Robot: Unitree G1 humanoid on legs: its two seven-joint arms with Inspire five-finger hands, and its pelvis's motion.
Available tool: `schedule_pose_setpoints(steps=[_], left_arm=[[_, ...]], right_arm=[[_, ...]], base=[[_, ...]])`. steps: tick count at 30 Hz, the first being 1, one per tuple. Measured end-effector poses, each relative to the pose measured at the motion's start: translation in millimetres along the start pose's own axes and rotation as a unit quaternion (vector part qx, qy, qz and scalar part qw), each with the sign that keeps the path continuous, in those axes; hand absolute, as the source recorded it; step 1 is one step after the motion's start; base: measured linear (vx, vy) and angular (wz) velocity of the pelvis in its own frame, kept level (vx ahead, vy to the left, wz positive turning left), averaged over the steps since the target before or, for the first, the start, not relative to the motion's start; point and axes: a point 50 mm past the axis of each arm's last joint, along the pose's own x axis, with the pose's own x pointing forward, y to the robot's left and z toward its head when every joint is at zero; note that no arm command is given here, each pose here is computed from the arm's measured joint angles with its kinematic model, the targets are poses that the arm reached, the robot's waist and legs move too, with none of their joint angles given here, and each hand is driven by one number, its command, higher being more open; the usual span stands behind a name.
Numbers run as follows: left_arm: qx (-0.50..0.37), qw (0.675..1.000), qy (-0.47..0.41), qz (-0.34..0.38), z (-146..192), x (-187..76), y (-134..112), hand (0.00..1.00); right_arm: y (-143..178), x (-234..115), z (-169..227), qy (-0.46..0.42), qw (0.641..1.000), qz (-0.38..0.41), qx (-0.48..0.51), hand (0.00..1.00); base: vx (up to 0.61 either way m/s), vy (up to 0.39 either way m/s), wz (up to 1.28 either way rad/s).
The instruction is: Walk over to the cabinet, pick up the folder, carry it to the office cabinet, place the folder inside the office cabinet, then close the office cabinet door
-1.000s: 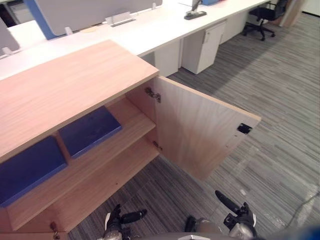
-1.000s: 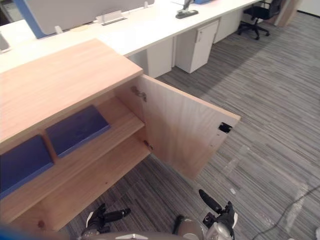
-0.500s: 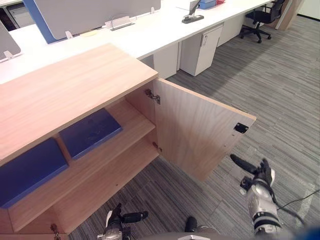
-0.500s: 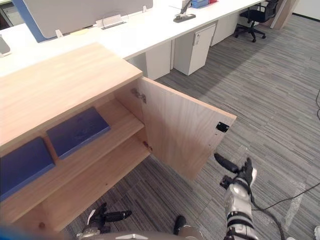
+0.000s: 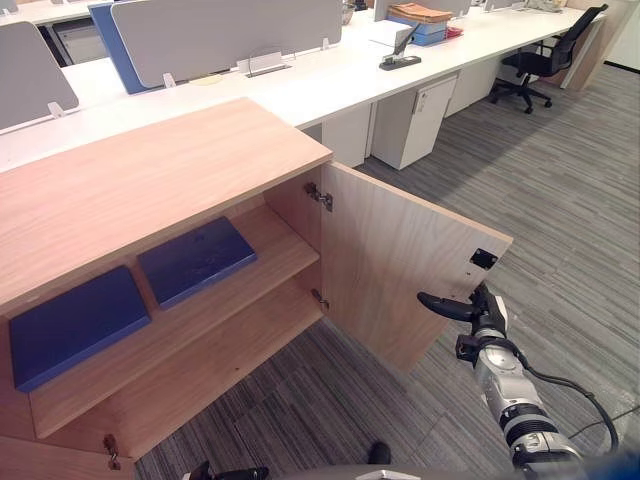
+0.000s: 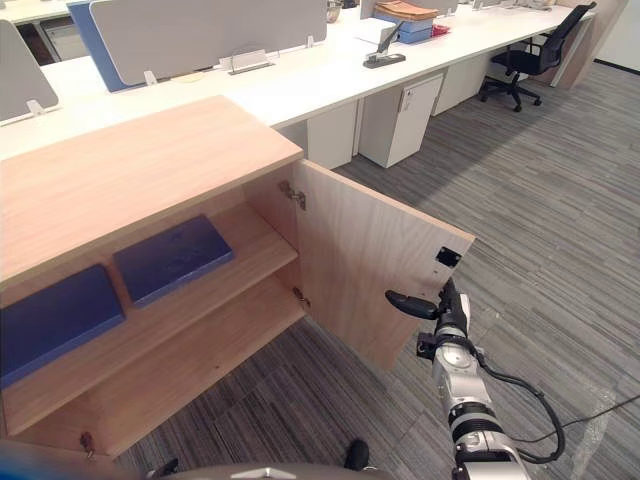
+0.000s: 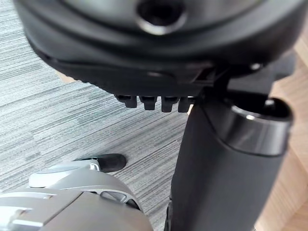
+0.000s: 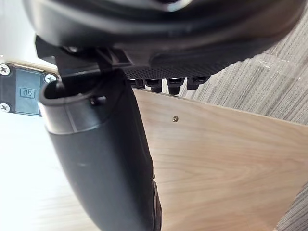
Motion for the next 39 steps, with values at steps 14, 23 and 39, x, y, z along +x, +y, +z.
schedule_pose_setpoints(steps=[14,23,39], left_arm=[[0.033,0.999,0.014,0.002,-3.9,2.0,8.0,1.0],[0.06,0.998,-0.027,-0.007,24.1,6.5,10.0,1.0],[0.103,0.992,-0.042,-0.061,19.0,2.0,-17.5,1.0]], right_arm=[[4.2,-30.2,-9.9,-0.032,0.915,0.208,-0.345,1.0],[48.5,-101.9,-37.1,-0.047,0.742,0.528,-0.41,1.0],[30.7,-105.2,-85.6,0.029,0.729,0.502,-0.464,1.0]], base=[[-0.03,0.023,-0.08],[0.0,-0.028,-0.07],[0.04,0.105,0.25]])
